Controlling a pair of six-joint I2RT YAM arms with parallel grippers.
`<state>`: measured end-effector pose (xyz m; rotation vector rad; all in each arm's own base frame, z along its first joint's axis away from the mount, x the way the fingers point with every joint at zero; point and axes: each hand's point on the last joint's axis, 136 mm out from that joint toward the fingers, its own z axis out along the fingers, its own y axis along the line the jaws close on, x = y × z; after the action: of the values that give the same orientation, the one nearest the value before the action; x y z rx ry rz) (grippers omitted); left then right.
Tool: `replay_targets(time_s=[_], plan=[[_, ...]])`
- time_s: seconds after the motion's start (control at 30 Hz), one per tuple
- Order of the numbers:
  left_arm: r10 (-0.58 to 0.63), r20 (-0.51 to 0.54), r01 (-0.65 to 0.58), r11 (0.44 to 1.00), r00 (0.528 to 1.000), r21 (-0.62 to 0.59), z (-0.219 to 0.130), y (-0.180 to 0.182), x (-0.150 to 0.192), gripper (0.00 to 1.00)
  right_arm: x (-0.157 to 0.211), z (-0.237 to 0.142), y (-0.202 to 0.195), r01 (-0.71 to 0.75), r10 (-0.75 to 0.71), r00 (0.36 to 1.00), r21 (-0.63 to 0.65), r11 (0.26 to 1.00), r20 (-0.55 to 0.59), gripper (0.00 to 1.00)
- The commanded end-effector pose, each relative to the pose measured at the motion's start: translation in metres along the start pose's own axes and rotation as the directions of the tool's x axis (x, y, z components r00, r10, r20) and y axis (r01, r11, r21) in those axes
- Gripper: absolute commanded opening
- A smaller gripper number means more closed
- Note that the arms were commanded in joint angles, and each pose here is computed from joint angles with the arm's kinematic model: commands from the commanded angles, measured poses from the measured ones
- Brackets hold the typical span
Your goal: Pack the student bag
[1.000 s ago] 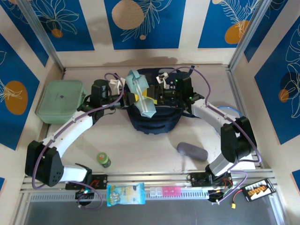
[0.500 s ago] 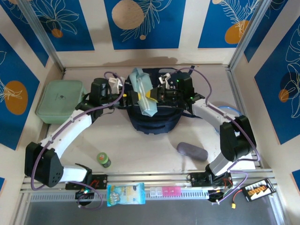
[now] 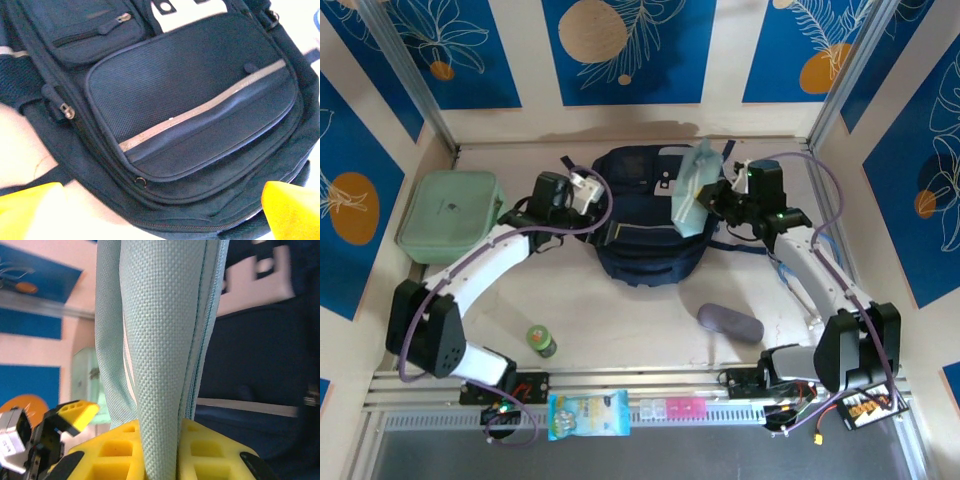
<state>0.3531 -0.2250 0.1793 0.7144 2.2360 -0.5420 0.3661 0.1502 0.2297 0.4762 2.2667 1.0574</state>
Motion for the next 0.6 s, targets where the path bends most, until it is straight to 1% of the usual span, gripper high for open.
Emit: replay_targets(time_s=[0.0,0.13,0.2,0.33,0.4,0.47,0.57], plan=[[0.188,0.049,-0.191,0.981,0.981,0.047,0.014,-0.017,-0.026,1.00,0.001,-0.016,-0.019,0.021,-0.026,0.998,0.102,0.995,0.050,0.11],[0.297,-0.012,-0.296,0.954,0.955,0.054,0.045,-0.027,-0.031,1.00,-0.004,-0.020,-0.024,0.009,-0.016,0.998,0.108,0.994,0.065,0.11],[0.350,-0.046,-0.346,0.935,0.935,0.082,0.060,-0.036,-0.030,1.00,-0.005,-0.022,-0.022,0.008,-0.014,0.998,0.102,0.995,0.061,0.11],[0.470,-0.122,-0.457,0.881,0.874,0.119,0.081,-0.050,-0.023,0.99,-0.005,-0.024,-0.021,0.002,-0.007,0.999,0.092,0.996,0.051,0.11],[0.496,-0.125,-0.481,0.867,0.859,0.134,0.084,-0.057,-0.024,0.99,-0.005,-0.023,-0.022,0.000,-0.004,0.999,0.092,0.996,0.042,0.11],[0.505,-0.102,-0.484,0.857,0.857,0.179,0.083,-0.066,-0.025,0.99,-0.005,-0.021,-0.023,-0.004,0.001,1.000,0.092,0.996,0.030,0.11],[0.529,-0.088,-0.506,0.840,0.844,0.197,0.084,-0.069,-0.025,0.99,-0.003,-0.018,-0.026,-0.015,0.013,1.000,0.097,0.995,0.022,0.11]])
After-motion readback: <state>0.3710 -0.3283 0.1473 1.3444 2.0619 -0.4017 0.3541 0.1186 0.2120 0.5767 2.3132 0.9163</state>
